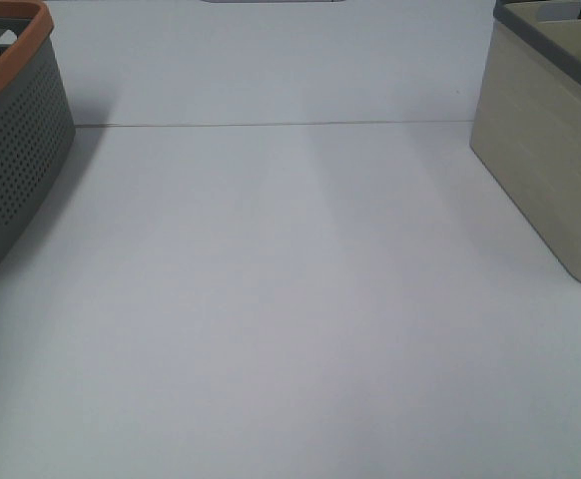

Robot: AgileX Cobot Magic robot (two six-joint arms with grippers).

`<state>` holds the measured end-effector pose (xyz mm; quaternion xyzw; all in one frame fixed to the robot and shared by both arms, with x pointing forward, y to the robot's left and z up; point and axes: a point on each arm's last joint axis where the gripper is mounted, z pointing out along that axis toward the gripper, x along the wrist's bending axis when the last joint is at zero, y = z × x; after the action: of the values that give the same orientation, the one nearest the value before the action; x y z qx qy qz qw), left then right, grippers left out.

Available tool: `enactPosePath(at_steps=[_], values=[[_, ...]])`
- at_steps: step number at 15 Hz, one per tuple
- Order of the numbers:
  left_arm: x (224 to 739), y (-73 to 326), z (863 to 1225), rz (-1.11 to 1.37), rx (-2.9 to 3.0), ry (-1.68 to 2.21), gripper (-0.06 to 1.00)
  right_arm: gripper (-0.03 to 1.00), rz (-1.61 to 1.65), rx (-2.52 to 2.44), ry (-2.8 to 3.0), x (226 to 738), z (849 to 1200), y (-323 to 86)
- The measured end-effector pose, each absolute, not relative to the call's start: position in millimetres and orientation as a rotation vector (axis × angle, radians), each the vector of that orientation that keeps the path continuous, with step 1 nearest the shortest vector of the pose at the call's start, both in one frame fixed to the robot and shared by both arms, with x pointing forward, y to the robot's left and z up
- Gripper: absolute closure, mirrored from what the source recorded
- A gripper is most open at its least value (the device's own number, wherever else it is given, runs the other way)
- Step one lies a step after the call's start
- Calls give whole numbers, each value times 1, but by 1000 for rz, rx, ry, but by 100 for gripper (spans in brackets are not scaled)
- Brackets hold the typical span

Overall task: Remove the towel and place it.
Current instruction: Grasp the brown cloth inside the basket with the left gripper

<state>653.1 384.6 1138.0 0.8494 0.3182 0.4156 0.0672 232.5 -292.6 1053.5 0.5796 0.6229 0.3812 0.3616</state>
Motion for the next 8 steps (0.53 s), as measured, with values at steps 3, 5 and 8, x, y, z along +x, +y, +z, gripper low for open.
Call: enactPosePath(at_steps=[3,5,8], values=[[615,377,1187,1313,2422,1054,94,33,982,1493,1605,232,1054,-293],[580,370,1227,1405,2305,1078,94,33,982,1493,1605,232,1054,-293],[539,361,1266,1529,2193,1041,94,33,982,1493,1605,232,1054,-293]])
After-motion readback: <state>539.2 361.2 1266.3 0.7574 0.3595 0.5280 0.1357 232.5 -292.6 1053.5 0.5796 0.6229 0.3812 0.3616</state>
